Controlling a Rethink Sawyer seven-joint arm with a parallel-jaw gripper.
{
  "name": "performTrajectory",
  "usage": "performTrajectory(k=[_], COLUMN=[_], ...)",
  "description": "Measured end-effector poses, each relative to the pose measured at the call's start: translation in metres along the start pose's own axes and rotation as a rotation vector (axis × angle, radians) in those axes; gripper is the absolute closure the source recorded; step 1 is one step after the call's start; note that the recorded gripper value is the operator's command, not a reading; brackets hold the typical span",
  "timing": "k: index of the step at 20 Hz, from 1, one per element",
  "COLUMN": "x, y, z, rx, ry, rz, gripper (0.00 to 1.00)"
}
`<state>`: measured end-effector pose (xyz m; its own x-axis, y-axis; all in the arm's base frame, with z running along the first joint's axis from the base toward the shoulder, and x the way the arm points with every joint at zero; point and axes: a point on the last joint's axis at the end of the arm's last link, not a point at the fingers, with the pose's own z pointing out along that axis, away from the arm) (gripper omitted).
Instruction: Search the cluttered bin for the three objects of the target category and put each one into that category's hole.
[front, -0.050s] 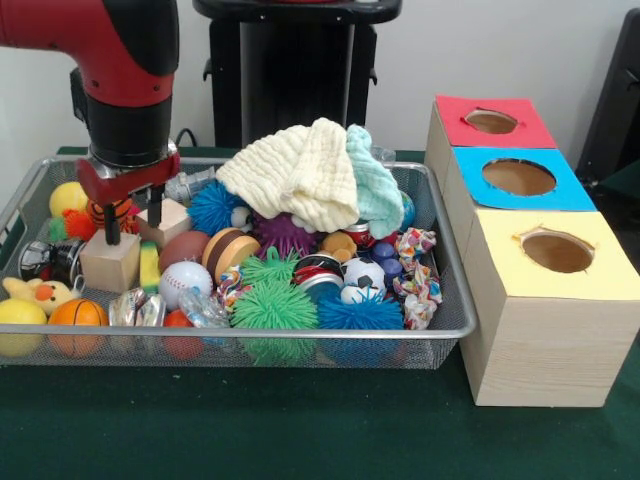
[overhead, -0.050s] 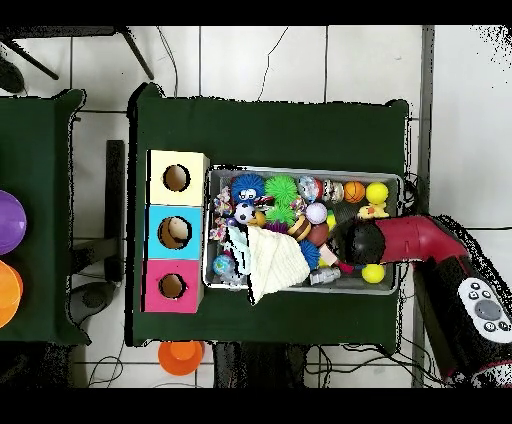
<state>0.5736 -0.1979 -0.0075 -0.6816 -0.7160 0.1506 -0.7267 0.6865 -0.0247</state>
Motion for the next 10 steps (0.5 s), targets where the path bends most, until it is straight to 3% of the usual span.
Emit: performTrajectory(k=[10], x=[-0.017], y=[-0.01], z=[0.007], rx=[-0.025], ry=[0.092], rz=[-0.005], gripper=[0.0])
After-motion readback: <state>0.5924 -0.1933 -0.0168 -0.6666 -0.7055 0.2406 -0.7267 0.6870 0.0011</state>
